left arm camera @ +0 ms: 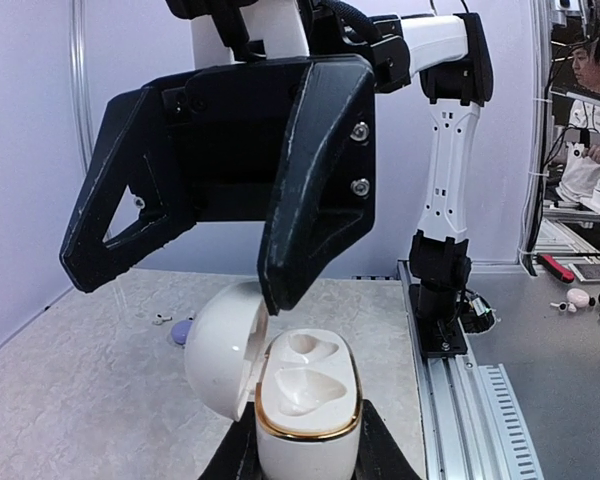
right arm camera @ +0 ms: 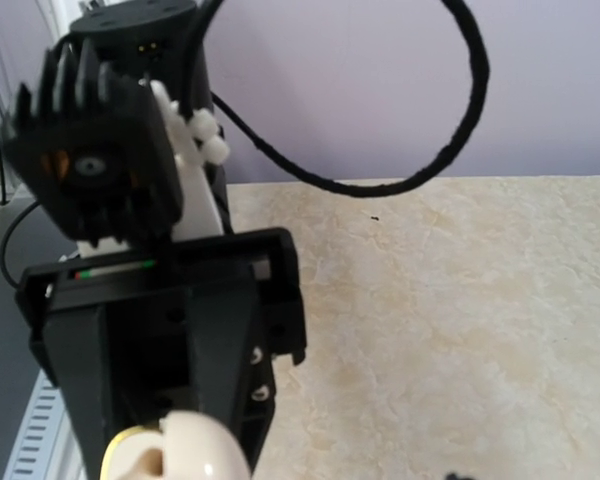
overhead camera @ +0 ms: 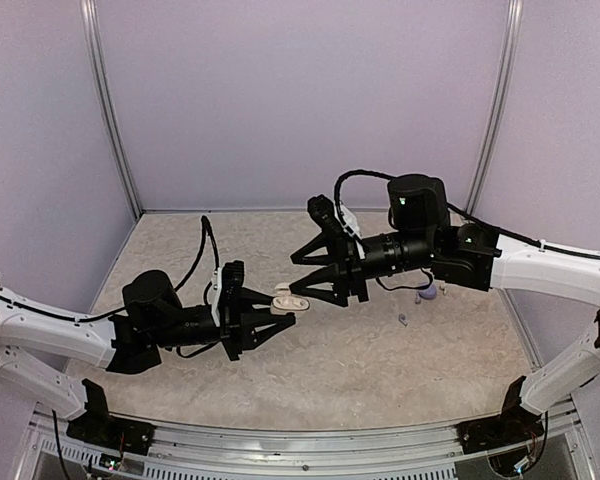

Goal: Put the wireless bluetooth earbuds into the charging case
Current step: Open the charging case.

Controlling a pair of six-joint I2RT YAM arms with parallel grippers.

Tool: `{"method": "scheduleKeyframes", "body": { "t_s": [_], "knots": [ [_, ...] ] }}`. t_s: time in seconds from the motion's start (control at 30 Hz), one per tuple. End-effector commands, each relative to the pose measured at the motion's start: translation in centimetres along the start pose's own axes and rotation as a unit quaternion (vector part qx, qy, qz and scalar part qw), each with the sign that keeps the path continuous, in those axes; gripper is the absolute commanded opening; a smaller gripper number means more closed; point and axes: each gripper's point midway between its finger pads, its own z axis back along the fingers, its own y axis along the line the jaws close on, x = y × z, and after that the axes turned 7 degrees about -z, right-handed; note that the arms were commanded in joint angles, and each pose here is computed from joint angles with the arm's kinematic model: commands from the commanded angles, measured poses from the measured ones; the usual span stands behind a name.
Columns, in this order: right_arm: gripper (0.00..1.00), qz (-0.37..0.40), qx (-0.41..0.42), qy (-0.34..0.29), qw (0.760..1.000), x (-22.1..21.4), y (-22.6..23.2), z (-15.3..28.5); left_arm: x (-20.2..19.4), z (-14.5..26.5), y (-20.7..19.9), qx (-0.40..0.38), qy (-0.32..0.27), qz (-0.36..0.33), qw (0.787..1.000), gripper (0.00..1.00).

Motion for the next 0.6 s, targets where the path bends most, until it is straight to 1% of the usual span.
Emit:
{"method": "scheduleKeyframes", "body": {
  "t_s": [0.0,0.07,0.27,0.47,0.57],
  "knots": [
    [0.61,0.019,-0.001,-0.025,0.999,2.2,0.4,0.9,1.1,-0.4,-0.1,-0.006,-0.014,-0.007,1.000,0.04],
    [0.62,0.024,0.013,-0.025,0.999,2.1,0.9,0.9,1.1,-0.4,0.0,-0.004,-0.014,-0.003,1.000,0.04],
    [0.70,0.043,0.049,-0.032,0.997,2.3,2.4,1.1,0.6,-0.6,0.4,-0.001,-0.007,0.008,1.000,0.04],
    [0.71,0.047,0.057,-0.025,0.997,2.1,2.9,0.8,0.7,-0.5,0.5,0.000,-0.008,0.008,1.000,0.04],
    [0.72,0.043,0.045,-0.030,0.998,2.4,2.6,1.0,0.7,-0.4,0.5,0.000,-0.011,0.007,1.000,0.04]
  ]
}}
